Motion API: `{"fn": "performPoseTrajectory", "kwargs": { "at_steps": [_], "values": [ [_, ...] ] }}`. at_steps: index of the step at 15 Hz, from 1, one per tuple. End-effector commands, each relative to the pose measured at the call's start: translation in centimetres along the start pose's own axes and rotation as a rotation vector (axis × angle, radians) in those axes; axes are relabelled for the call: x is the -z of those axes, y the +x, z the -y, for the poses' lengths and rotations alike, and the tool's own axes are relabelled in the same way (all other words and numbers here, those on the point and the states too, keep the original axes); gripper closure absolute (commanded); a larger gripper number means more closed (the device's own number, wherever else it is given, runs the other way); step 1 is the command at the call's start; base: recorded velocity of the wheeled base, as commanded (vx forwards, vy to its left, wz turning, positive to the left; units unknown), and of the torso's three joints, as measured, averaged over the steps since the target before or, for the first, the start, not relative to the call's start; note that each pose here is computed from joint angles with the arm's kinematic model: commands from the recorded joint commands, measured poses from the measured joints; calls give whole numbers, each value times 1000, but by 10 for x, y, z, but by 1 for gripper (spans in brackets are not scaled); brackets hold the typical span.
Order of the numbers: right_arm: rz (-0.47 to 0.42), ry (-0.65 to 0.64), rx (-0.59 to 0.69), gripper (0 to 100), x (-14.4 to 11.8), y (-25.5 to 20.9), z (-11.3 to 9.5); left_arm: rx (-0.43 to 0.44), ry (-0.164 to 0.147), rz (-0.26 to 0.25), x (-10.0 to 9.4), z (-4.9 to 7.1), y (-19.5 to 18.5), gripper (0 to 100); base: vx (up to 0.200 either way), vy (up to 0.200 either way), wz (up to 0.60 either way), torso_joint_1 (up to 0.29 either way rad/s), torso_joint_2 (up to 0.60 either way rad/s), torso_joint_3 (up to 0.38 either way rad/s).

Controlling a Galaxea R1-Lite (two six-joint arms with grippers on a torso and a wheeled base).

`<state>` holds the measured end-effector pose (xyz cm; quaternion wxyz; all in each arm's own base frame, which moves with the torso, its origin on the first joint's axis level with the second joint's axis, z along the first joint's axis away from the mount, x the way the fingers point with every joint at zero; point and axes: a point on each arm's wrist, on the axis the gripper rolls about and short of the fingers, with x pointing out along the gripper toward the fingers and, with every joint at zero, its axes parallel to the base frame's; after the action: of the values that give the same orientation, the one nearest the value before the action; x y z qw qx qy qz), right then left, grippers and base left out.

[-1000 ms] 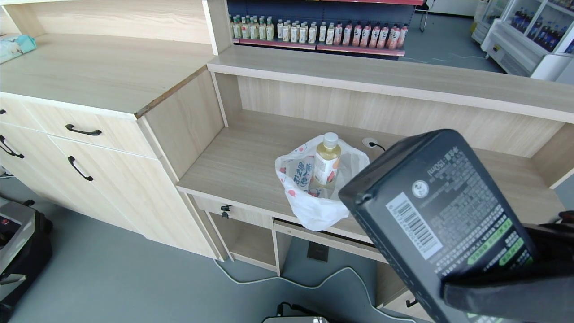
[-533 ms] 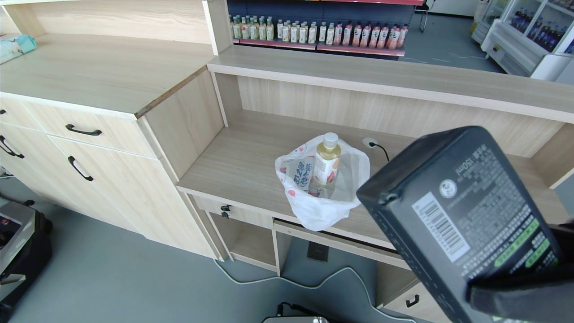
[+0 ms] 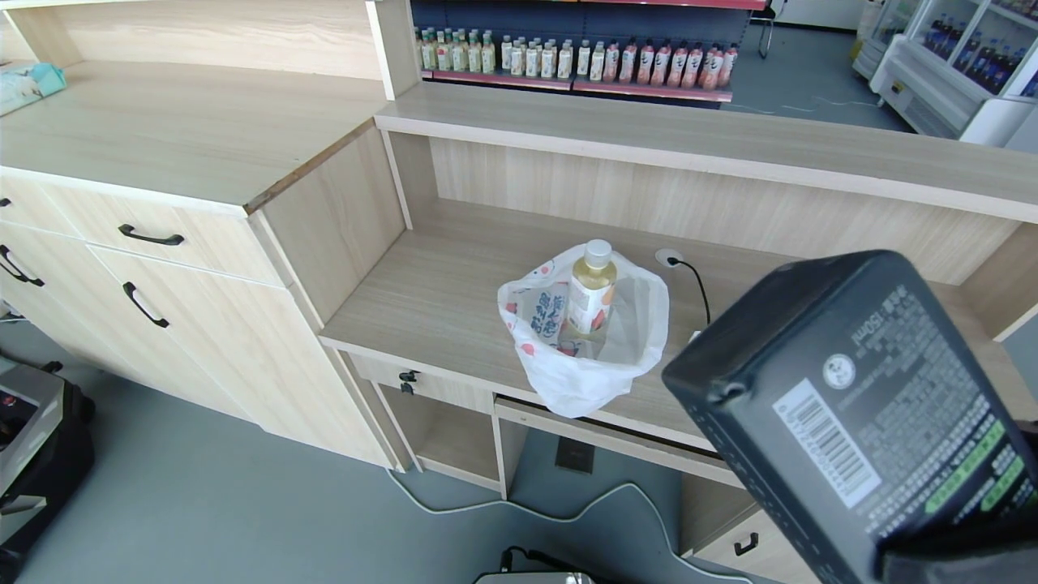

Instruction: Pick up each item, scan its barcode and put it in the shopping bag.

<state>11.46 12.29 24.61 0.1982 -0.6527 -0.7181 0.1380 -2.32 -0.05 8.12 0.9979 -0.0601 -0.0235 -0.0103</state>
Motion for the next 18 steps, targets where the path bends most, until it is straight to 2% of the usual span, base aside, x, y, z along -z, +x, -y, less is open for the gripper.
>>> {"fn": "performPoseTrajectory", "kwargs": {
  "at_steps": [1,3,4,6,7,8,9,10,11,12,13,15,16,18],
  "values": [
    [-3,-6,2,100,1,-1,2,-1,0,1,0,0,0,0,0,0,0,0,0,0],
    [7,16,-14,100,-1,-2,0,-1,0,0,0,0,0,0,0,0,0,0,0,0],
    [7,59,-79,100,0,-9,-5,1,0,1,0,0,0,0,0,0,0,0,0,0],
    [-176,314,-355,100,27,-48,-22,-1,0,1,0,0,0,0,0,0,0,0,0,0],
    [-339,527,-486,100,31,-73,-29,-1,0,1,0,0,0,0,0,0,0,0,0,0],
    [-542,769,-594,100,26,-102,-35,-1,0,1,0,0,0,0,0,0,0,0,0,0],
    [-745,932,-637,100,25,-128,-34,1,0,1,0,0,0,0,0,0,0,0,0,0],
    [-949,1039,-652,100,28,-150,-31,1,0,1,0,0,0,0,0,0,0,0,0,0],
    [-1201,1114,-661,100,31,-167,-28,1,0,1,0,0,0,0,0,0,0,0,0,0],
    [-1373,1169,-650,100,29,-173,-30,-1,0,0,0,0,0,0,0,0,0,0,0,0],
    [-1694,1241,-568,100,30,-179,-35,-1,0,0,0,0,0,0,0,0,0,0,0,0],
    [-1956,1355,-431,100,28,-185,-51,-1,0,0,0,0,0,0,0,0,0,0,0,0],
    [-2054,1411,-368,100,23,-191,-58,-1,0,1,0,0,0,0,0,0,0,0,0,0],
    [-2091,1435,-367,100,18,-196,-63,-1,0,1,0,0,0,0,0,0,0,0,0,0]
  ]
}}
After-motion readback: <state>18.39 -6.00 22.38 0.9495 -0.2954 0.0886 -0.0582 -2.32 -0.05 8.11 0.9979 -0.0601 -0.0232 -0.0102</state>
